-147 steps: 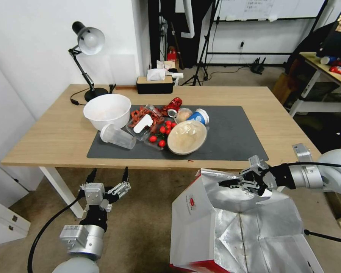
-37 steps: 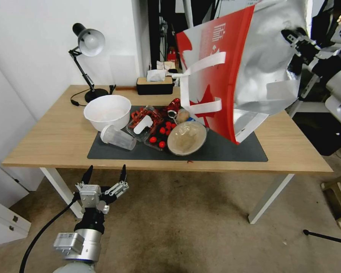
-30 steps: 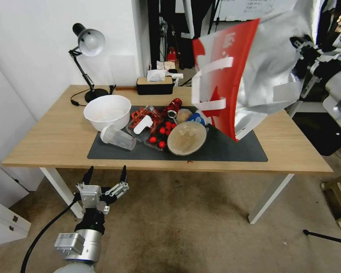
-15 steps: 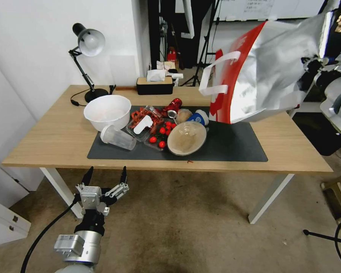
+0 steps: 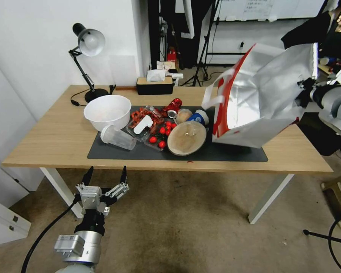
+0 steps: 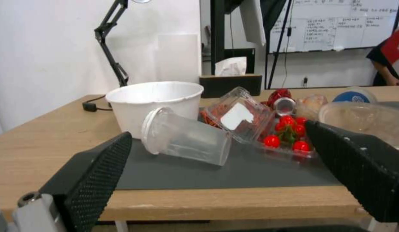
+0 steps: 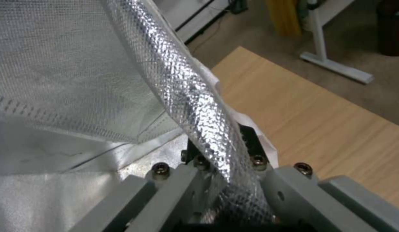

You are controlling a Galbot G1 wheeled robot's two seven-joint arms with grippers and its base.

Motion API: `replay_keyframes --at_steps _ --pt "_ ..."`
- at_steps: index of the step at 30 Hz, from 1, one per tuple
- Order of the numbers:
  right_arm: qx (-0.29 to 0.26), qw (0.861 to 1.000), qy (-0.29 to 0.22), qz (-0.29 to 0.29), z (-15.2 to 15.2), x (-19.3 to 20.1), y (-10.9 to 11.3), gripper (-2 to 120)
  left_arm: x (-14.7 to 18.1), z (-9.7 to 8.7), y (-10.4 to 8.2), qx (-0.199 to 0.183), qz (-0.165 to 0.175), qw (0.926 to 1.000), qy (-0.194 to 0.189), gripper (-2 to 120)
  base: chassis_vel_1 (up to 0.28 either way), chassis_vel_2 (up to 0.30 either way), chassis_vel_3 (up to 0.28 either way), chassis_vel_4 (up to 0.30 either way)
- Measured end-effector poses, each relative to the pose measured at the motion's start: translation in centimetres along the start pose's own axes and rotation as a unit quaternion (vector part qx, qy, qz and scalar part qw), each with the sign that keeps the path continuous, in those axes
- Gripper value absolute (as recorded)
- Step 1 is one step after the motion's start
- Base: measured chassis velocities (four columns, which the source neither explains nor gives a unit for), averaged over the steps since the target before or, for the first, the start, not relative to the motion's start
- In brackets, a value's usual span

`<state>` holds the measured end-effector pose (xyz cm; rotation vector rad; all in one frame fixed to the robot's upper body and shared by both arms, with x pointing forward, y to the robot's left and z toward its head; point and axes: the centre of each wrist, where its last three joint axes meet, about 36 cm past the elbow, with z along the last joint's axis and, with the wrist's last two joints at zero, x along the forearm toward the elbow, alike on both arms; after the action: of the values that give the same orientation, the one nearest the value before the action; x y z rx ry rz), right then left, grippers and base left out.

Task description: Pick up the food delivery bag from the floor and place it on the table.

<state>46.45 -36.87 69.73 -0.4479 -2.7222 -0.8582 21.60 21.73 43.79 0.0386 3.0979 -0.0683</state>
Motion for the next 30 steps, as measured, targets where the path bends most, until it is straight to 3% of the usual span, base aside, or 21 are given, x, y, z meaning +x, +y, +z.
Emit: replay_keyframes --at_steps 16,30 --pt "0.014 0.998 0.036 0.054 1.0 -1.0 0.6 0 -0.1 -0.1 0.1 -0.003 -0.001 1.0000 -0.003 100 0.000 0.000 0.000 0.000" --pt "0.040 0.996 0.054 0.064 2.4 -2.9 1.3 0 -0.3 0.4 0.1 -0.005 -0.005 1.0000 0.000 100 0.000 0.000 0.000 0.000"
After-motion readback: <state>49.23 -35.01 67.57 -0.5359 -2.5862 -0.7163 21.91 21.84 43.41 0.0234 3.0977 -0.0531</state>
